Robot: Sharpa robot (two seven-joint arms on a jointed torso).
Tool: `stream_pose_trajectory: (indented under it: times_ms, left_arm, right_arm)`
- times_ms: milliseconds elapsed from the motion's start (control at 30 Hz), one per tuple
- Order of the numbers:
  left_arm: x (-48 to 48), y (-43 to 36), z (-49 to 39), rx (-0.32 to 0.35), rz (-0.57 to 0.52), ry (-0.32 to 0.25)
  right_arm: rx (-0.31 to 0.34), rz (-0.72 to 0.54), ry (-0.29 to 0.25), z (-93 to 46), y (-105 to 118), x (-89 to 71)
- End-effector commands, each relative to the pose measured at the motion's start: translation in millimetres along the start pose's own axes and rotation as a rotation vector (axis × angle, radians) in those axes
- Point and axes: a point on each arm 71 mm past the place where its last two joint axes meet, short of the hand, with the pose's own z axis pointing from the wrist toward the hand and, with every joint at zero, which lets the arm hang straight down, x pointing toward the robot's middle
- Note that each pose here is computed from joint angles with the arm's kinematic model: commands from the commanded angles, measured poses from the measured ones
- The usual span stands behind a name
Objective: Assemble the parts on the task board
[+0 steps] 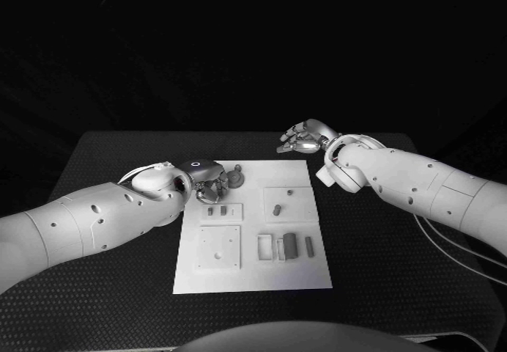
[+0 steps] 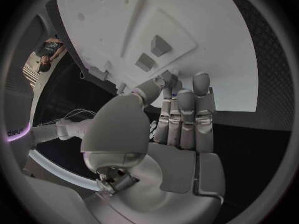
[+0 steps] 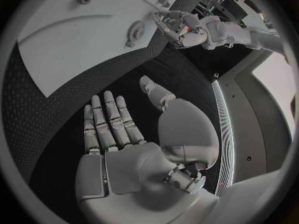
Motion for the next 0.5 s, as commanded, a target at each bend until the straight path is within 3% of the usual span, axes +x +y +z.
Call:
stream_pose_trajectory:
  times_ms: [33,500]
  left_arm:
    - [12.5,-3.3,0.4,-0.002,0.002,0.085]
    - [10.0,-1.1,-0.2,-0.001,-0.018,0.050]
  right_arm:
    - [-0.010,-0.001,0.008,-0.2,0.7,0.6]
    - [-0.008,-0.002,0.009,-0.6,-0.1,0.0]
